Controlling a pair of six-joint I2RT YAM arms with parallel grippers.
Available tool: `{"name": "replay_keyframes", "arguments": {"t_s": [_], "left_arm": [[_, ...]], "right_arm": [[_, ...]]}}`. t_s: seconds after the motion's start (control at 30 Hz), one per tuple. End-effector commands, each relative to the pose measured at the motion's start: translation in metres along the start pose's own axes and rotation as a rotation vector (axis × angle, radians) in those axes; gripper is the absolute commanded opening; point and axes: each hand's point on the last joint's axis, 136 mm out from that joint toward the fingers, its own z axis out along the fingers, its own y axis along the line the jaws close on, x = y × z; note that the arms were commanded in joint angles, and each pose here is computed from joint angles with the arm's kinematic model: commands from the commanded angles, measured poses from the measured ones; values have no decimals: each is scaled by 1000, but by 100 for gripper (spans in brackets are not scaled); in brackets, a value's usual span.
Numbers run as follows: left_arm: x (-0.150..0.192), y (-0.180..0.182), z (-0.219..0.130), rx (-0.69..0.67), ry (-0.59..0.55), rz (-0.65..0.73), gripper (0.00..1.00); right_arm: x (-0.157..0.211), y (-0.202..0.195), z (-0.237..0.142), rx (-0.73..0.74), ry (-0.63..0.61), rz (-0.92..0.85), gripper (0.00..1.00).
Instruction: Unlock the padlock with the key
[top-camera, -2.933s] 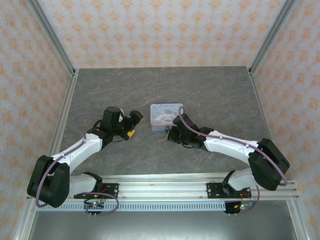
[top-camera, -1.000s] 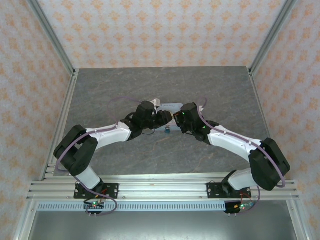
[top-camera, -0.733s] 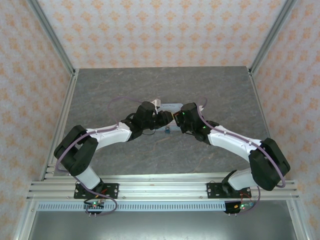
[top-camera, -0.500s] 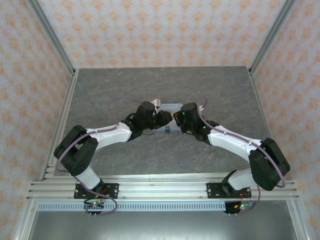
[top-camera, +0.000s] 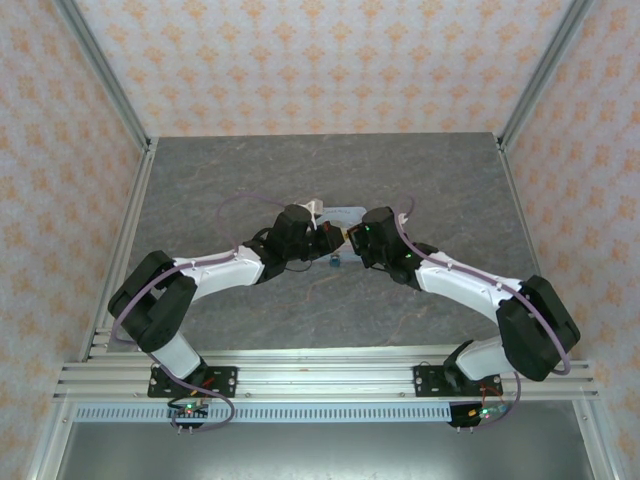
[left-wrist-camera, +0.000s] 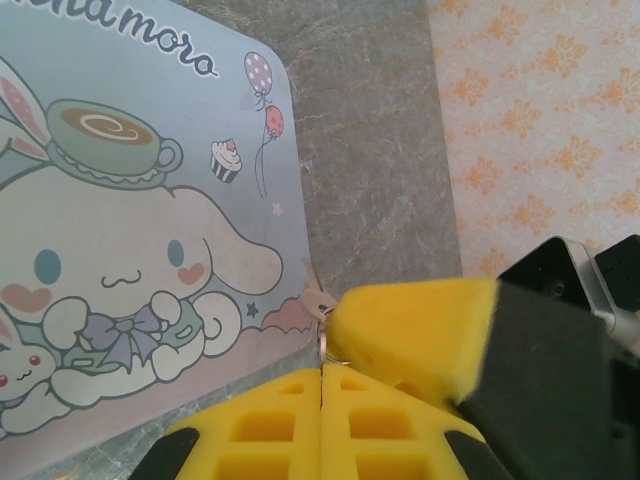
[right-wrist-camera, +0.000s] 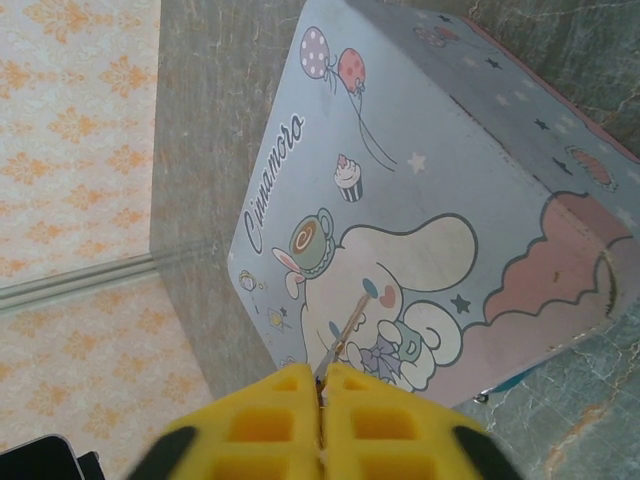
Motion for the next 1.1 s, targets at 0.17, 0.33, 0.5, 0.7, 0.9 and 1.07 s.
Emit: {"name": "replay_keyframes", "arguments": {"t_s": [0.17, 0.33, 0.5, 0.7, 0.9, 1.07], "left_arm": [[-19, -12, -16, 37, 11, 88, 0], [-28, -24, -21, 103, 94, 126, 0], [-26, -42, -23, 171, 180, 182, 0], [-19, -56, -21, 229, 276, 224, 0], [-18, -66, -21, 266, 303, 227, 0], [-18, -70, -21, 281, 311, 228, 0]], "right_arm": [[-43, 13, -36, -96, -13, -109, 48], [-55, 22, -44, -215, 67, -251, 66], [-51, 35, -51, -316, 77, -423, 72], [-37, 56, -62, -476, 129, -542, 64], [-22, 65, -67, -575, 201, -602, 53], [-15, 62, -63, -589, 249, -608, 47]]}}
